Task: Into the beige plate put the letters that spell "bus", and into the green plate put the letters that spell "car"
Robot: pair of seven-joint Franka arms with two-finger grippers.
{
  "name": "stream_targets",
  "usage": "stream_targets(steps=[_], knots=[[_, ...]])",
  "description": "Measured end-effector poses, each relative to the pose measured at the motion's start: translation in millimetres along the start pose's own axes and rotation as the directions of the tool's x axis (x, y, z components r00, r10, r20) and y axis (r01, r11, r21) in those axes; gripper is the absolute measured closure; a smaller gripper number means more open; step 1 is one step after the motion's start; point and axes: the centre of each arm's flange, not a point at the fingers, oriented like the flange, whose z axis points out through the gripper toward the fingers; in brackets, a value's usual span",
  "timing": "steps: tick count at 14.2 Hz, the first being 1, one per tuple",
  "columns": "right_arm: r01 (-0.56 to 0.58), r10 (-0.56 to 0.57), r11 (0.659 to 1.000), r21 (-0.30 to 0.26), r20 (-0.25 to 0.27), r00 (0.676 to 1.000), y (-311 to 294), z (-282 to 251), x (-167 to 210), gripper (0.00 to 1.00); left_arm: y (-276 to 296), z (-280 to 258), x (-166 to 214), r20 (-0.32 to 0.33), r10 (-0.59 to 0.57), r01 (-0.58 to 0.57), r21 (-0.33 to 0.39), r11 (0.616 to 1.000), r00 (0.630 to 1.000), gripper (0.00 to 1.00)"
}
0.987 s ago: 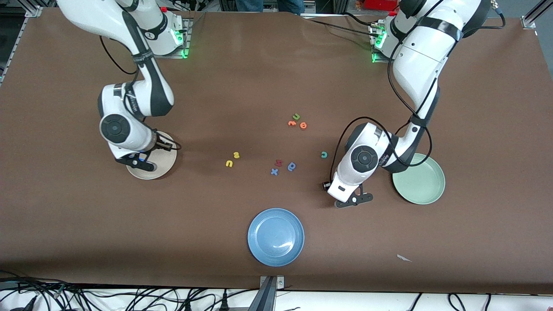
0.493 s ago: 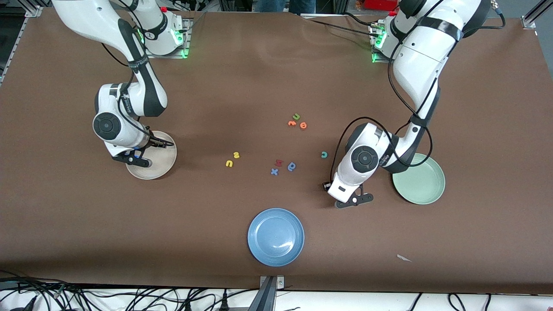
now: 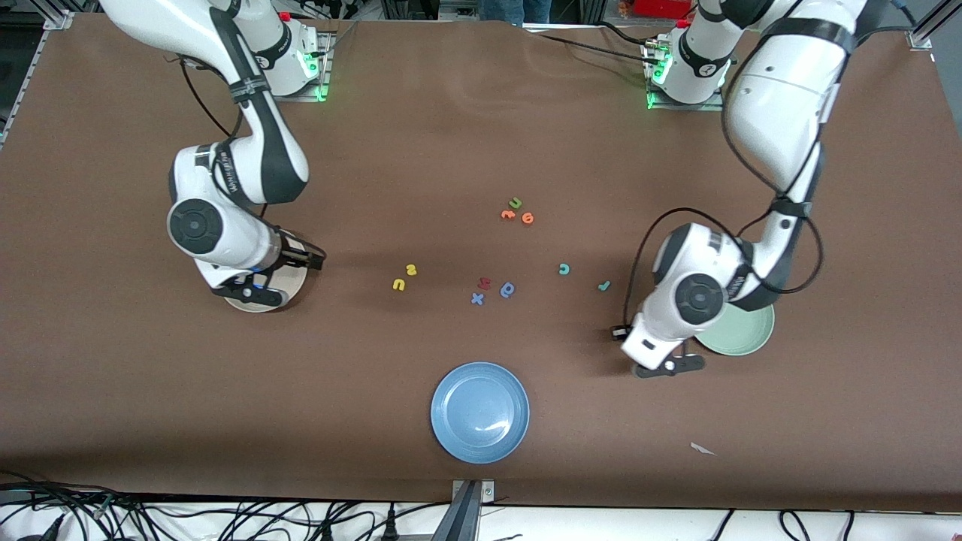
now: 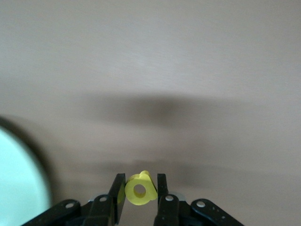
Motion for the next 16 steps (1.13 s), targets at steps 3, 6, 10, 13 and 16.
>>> stream_targets(steps=[3, 6, 10, 13, 16], knots=[[0.032, -0.034, 0.997, 0.069, 0.021, 0.999, -58.3, 9.3, 0.1, 0.00, -63.3, -9.7, 4.7, 0.027, 0.078, -0.078, 0.008, 0.997, 0.997, 0.69], [0.064, -0.065, 0.993, 0.099, 0.004, 0.998, -94.1, 28.4, -1.8, 0.00, -118.1, -6.0, -5.7, -0.006, 0.127, -0.127, -0.003, 0.992, 0.992, 0.69], [0.075, -0.073, 0.992, 0.097, -0.022, 0.997, -142.0, 54.9, -25.2, 0.11, -159.7, 13.3, -44.8, -0.064, 0.129, -0.130, -0.012, 0.991, 0.990, 0.69], [0.088, -0.085, 0.992, 0.088, -0.034, 0.996, -168.2, 80.4, -40.6, 0.16, -165.5, 23.0, -59.9, -0.067, 0.149, -0.151, -0.013, 0.989, 0.987, 0.54], [0.089, -0.087, 0.993, 0.077, -0.029, 0.996, -169.5, 103.2, -42.3, 0.28, -158.0, 14.2, -58.0, -0.071, 0.162, -0.163, -0.014, 0.986, 0.984, 0.26]])
